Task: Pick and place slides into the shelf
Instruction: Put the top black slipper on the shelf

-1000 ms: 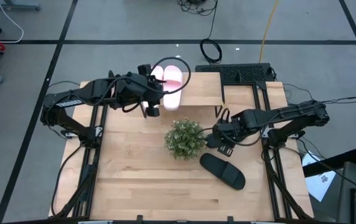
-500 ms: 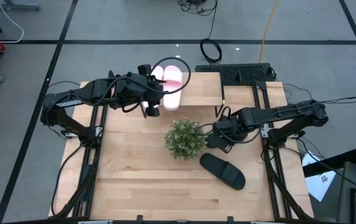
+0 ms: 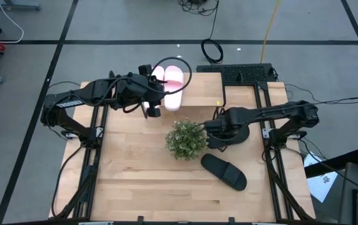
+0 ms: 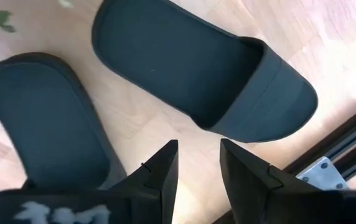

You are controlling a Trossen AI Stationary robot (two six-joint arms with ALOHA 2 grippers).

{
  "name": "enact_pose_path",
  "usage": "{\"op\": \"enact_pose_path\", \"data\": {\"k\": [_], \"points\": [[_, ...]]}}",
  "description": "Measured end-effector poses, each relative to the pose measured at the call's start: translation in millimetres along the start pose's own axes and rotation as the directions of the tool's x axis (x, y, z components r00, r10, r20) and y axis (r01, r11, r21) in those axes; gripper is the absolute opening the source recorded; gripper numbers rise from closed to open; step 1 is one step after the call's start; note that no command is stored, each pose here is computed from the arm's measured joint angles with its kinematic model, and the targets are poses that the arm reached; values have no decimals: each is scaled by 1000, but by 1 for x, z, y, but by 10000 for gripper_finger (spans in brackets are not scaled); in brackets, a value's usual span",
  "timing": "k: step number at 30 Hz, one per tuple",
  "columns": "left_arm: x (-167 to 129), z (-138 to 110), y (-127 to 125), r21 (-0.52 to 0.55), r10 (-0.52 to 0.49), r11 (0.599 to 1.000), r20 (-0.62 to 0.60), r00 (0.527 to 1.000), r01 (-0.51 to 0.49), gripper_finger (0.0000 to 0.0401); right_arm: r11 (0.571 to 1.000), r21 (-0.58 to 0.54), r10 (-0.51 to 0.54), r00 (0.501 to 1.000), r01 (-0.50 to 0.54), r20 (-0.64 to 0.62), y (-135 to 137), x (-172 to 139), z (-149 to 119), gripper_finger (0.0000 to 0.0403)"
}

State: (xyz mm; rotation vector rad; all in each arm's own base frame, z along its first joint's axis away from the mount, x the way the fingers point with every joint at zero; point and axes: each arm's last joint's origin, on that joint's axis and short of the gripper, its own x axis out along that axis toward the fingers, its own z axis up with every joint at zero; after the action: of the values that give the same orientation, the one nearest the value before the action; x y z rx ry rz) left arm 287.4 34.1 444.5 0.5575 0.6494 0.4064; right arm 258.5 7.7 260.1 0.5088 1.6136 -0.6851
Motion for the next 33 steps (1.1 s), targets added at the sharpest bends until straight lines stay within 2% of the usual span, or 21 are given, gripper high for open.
{"op": "enact_pose_path", "data": {"k": [4,11,15,23,27,33], "points": [[0,0,0,-1,0,1000,-1,1000,0,175,1000,-9,-16,1000,16,2,0,2,3,107],[0,-2,-1,10,-10,1000,-21,1000,10,175,997,70,-44,998,41,36,-3,1,3,107],[0,-3,-2,16,-16,1000,-32,999,16,175,996,80,-41,998,38,39,-2,3,4,107],[0,-5,-2,16,-23,1000,-48,999,24,175,982,165,-90,996,91,-14,-7,32,-4,107],[0,-5,-3,23,-24,999,-50,998,25,175,979,200,-43,999,36,32,-7,39,-4,107],[0,-6,-2,23,-23,999,-52,998,24,175,964,234,86,982,-125,169,-5,34,0,107]]}}
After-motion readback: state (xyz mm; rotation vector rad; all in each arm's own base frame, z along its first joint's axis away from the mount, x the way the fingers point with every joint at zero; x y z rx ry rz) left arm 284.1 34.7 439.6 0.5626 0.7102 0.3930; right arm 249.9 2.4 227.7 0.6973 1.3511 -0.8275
